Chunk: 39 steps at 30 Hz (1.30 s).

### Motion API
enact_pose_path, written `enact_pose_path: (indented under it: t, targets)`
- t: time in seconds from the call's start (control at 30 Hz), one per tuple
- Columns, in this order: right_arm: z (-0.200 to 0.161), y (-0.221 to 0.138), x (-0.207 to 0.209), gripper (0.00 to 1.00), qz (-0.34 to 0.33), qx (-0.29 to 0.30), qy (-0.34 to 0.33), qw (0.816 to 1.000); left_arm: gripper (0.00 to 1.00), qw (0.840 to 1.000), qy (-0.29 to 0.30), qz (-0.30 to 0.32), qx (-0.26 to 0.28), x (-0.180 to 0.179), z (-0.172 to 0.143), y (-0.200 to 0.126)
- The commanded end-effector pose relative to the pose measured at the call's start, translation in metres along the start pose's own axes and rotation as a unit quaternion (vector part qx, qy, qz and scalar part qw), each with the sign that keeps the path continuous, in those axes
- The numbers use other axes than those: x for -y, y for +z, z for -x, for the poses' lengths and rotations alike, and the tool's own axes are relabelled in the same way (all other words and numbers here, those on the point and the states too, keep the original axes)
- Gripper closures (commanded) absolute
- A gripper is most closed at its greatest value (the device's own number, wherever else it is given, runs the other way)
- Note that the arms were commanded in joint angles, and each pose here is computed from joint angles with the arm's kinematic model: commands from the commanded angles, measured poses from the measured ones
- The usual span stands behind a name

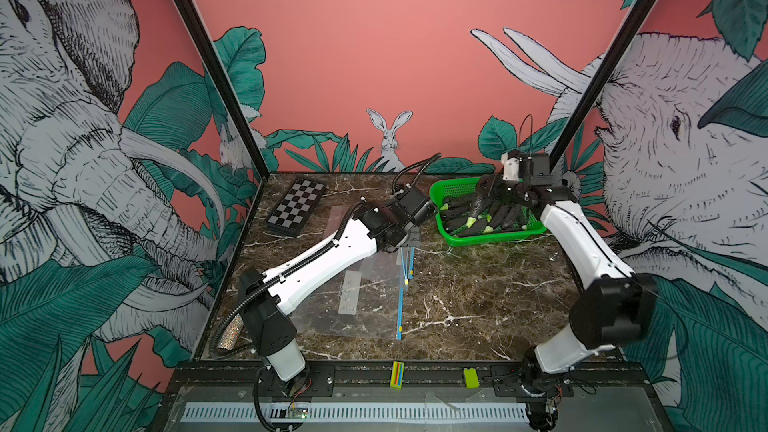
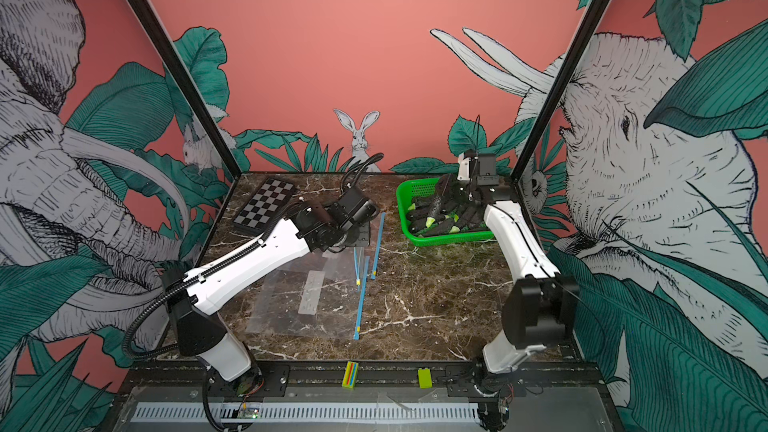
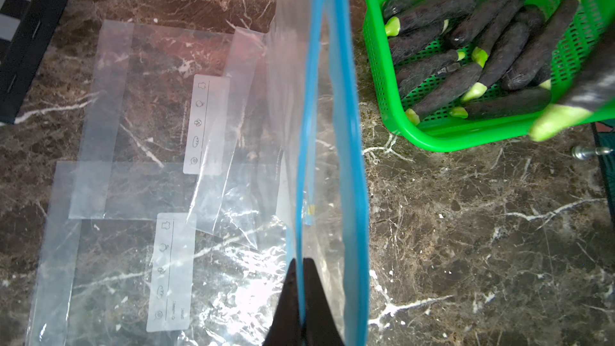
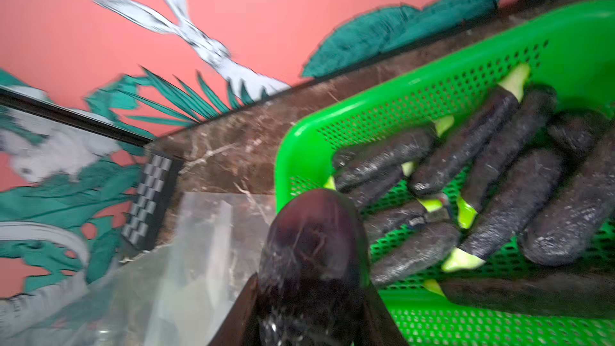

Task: Place the eggplant in a zip-top bag and seal the zipper
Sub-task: Pick up the eggplant from the basket, then place the eggplant in the zipper food storage bag.

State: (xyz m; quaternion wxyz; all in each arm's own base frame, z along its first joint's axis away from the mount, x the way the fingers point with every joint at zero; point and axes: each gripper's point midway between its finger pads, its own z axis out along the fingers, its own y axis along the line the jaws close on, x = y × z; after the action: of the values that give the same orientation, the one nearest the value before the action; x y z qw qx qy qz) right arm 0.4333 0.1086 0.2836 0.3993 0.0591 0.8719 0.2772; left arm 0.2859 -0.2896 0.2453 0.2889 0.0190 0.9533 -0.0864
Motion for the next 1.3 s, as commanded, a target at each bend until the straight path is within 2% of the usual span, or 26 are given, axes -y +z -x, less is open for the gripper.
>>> enact_pose_path:
  t: [0.0, 0.1, 0.2, 0.47, 1.0, 1.27]
  targets:
    - [-0.006, -0.034, -0.041, 0.77, 0.090, 0.035, 0.012, 0.995, 1.00, 0.998, -0.060, -0.008, -0.022, -0.003, -0.006, -0.005]
    - [-0.021, -0.059, -0.062, 0.78, 0.131, 0.062, 0.023, 0.989, 1.00, 0.995, -0.094, -0.027, -0.030, 0.003, -0.006, -0.006]
    - [-0.027, -0.076, -0.087, 0.79, 0.171, 0.088, 0.027, 0.981, 1.00, 0.993, -0.114, -0.018, -0.032, 0.001, -0.003, -0.007]
    - [-0.052, -0.084, -0.138, 0.79, 0.235, 0.107, 0.021, 0.966, 1.00, 0.989, -0.135, -0.037, -0.057, 0.012, -0.003, 0.004]
    - [-0.080, -0.061, -0.156, 0.83, 0.250, 0.120, 0.033, 0.960, 1.00, 0.983, -0.156, -0.060, -0.075, 0.021, -0.001, 0.017]
    - [-0.094, -0.039, -0.150, 0.83, 0.218, 0.113, 0.019, 0.969, 1.00, 0.980, -0.165, -0.074, -0.079, 0.024, 0.000, 0.018]
